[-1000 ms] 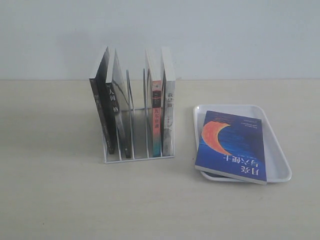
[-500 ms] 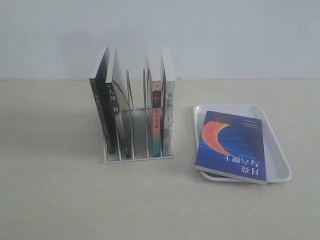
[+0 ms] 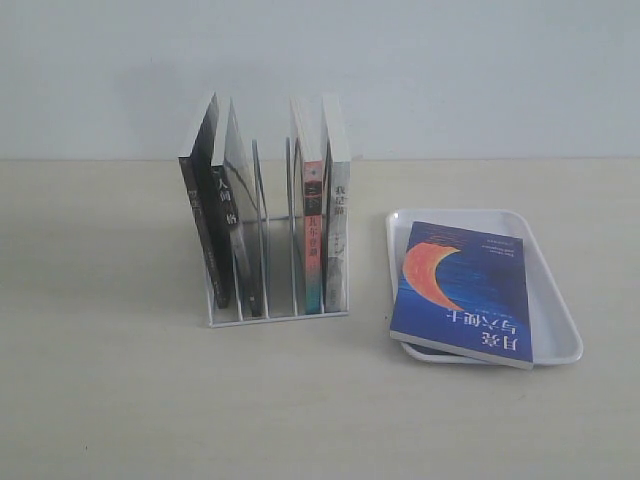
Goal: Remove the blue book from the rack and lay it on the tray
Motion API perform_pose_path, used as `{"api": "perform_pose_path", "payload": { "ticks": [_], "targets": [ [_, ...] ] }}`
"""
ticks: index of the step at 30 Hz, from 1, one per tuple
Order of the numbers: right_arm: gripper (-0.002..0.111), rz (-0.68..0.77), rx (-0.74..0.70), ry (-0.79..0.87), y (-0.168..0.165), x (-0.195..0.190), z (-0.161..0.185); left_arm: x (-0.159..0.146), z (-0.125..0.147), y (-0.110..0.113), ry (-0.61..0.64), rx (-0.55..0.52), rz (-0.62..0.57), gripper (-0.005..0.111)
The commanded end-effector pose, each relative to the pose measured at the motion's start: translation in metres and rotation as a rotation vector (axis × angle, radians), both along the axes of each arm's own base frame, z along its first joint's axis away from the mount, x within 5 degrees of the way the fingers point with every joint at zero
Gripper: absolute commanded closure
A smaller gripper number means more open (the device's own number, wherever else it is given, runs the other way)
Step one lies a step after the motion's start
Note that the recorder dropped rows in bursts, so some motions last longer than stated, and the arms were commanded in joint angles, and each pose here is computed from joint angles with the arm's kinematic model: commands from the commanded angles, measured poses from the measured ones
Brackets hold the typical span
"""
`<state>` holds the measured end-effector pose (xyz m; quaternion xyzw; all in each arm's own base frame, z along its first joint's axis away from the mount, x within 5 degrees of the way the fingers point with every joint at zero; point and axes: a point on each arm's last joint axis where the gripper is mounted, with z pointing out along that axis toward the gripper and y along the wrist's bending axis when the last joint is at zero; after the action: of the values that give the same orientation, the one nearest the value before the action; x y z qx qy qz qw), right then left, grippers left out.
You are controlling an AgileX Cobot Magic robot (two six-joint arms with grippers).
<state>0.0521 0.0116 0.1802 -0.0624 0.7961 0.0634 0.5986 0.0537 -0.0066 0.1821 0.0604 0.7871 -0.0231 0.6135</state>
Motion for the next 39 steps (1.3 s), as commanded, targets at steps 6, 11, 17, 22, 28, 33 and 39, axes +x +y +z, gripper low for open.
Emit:
{"api": "perform_pose_path", "payload": {
  "ticks": [6,11,17,22,28,33,39],
  "targets": [
    [0.109,-0.007,-0.001,-0.004,-0.0004,-0.0002,0.0003,0.0001,0.0027,0.0001,-0.021,-0.008,0.002,0.102],
    [0.109,-0.021,-0.003,-0.004,-0.0012,-0.0001,0.0003,0.0001,0.0027,0.0001,-0.021,-0.008,0.002,0.102],
    [0.109,-0.055,-0.003,-0.002,-0.003,0.0002,0.0001,0.0001,0.0027,0.0001,-0.021,-0.008,0.002,0.102],
    [0.109,-0.085,0.024,0.002,-0.0042,0.0004,0.0001,0.0001,0.0027,0.0001,-0.021,-0.008,0.002,0.102],
    [0.109,-0.09,0.04,0.004,-0.0042,0.0004,0.0001,0.0001,0.0027,0.0001,-0.021,-0.008,0.002,0.102],
    [0.109,-0.091,0.044,0.005,-0.0042,0.0004,0.0001,0.0001,0.0027,0.0001,-0.021,-0.008,0.002,0.102],
    [0.109,-0.092,0.044,0.0,-0.0042,0.0005,0.0005,0.0001,0.0027,0.0001,-0.021,-0.008,0.002,0.102]
  ]
}}
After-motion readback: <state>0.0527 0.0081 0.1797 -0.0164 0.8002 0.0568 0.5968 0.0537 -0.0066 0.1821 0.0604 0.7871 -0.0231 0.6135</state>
